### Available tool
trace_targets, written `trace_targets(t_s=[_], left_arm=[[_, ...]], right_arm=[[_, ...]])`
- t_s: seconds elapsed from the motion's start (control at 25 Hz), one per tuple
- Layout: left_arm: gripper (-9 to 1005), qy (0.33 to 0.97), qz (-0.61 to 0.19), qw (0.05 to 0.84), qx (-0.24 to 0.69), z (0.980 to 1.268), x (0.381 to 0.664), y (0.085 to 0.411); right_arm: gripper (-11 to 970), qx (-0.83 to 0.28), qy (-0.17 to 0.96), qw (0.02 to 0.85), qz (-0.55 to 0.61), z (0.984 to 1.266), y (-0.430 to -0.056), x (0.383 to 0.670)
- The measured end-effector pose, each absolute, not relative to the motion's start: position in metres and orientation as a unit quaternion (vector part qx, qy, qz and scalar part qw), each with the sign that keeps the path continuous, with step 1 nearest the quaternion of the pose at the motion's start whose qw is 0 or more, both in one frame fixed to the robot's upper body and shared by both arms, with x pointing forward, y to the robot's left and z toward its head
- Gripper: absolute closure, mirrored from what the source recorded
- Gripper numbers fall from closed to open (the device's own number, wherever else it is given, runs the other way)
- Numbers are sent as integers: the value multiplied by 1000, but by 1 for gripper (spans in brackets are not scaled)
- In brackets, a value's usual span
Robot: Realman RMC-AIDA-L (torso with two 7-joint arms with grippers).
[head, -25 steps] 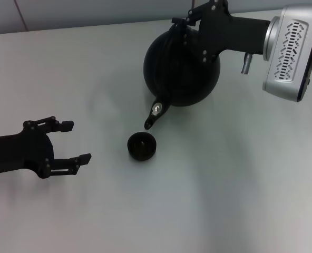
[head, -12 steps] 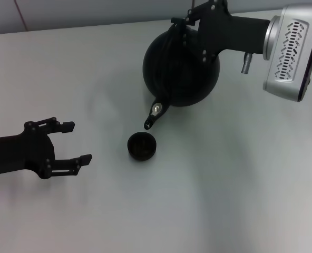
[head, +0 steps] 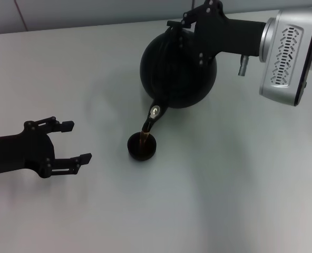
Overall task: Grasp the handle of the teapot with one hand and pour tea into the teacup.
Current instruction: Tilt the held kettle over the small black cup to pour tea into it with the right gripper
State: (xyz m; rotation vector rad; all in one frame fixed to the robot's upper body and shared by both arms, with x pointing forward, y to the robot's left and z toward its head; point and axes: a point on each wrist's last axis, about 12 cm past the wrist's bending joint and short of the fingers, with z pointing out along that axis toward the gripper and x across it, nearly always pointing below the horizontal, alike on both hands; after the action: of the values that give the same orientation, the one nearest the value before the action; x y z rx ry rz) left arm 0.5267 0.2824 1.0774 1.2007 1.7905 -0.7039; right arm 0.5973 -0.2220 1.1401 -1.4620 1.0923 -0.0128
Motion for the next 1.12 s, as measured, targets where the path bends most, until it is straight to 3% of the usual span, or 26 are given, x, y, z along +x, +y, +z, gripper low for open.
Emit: trace_targets(t_s=[0.72, 1.12], left_arm=[[126, 718, -281, 422, 476, 1075, 524, 284], [126, 719, -285, 420, 475, 1074, 523, 284]], right_arm=[[815, -551, 523, 649, 47, 1127, -235, 586], [802, -380, 605, 693, 101, 1103, -265, 578]])
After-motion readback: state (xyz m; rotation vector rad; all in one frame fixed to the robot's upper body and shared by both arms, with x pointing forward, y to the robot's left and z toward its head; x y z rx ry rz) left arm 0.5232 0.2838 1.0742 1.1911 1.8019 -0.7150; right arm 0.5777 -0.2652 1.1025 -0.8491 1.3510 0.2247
